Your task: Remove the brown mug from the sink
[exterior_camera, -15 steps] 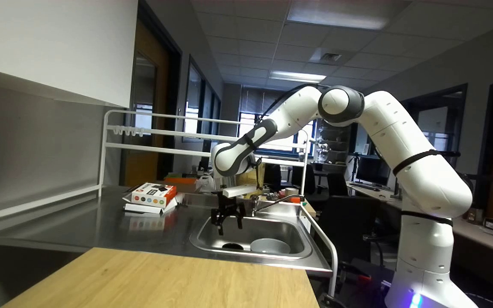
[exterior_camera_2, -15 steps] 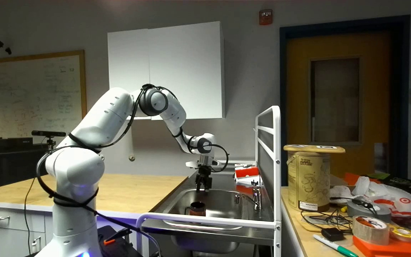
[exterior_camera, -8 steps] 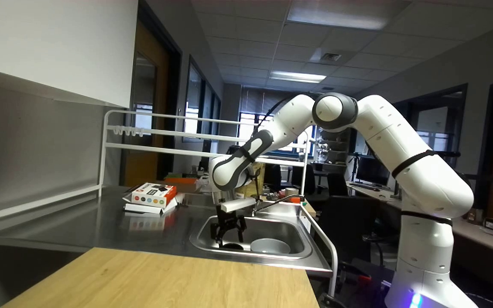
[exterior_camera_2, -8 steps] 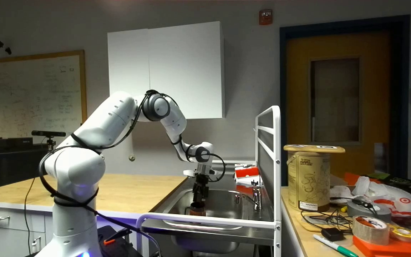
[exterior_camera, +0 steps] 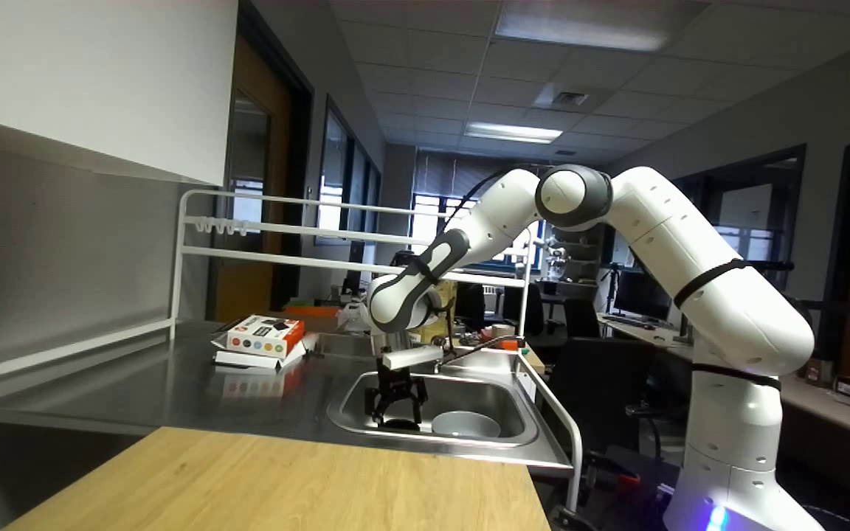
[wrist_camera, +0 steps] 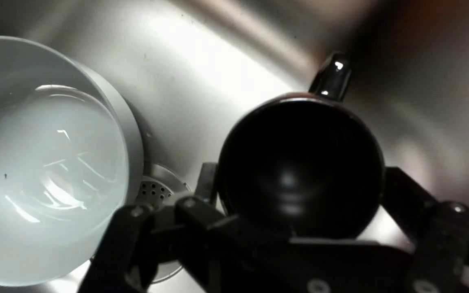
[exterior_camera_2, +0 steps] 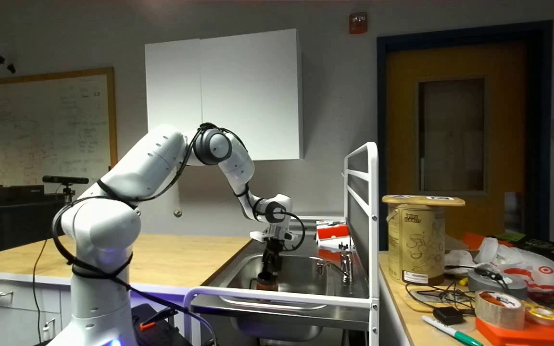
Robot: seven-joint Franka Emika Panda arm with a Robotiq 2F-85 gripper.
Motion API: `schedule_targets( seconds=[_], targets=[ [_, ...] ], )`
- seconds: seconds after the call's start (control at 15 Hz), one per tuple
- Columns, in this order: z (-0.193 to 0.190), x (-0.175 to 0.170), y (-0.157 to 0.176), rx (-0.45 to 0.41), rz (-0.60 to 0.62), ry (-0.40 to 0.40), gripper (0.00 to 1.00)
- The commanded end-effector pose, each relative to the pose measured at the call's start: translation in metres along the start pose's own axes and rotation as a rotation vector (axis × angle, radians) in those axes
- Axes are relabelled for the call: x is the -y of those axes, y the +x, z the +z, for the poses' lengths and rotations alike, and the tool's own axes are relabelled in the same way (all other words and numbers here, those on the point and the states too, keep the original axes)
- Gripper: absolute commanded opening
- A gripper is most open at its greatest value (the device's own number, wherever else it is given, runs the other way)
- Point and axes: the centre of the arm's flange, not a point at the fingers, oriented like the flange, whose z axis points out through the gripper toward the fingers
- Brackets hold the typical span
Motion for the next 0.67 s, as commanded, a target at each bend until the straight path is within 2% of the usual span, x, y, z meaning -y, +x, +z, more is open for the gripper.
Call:
schedule_targets(
  seconds=[0.0, 0.27, 0.6],
  targets=[
    [0.008, -0.006, 0.010, 0.011, 0.025, 0.038, 1.00],
    [-0.010, -0.006, 0.007, 0.017, 0.055, 0.080, 1.00],
    [-0.040, 0.007, 0.000, 0.005, 0.055, 0.092, 1.00]
  ],
)
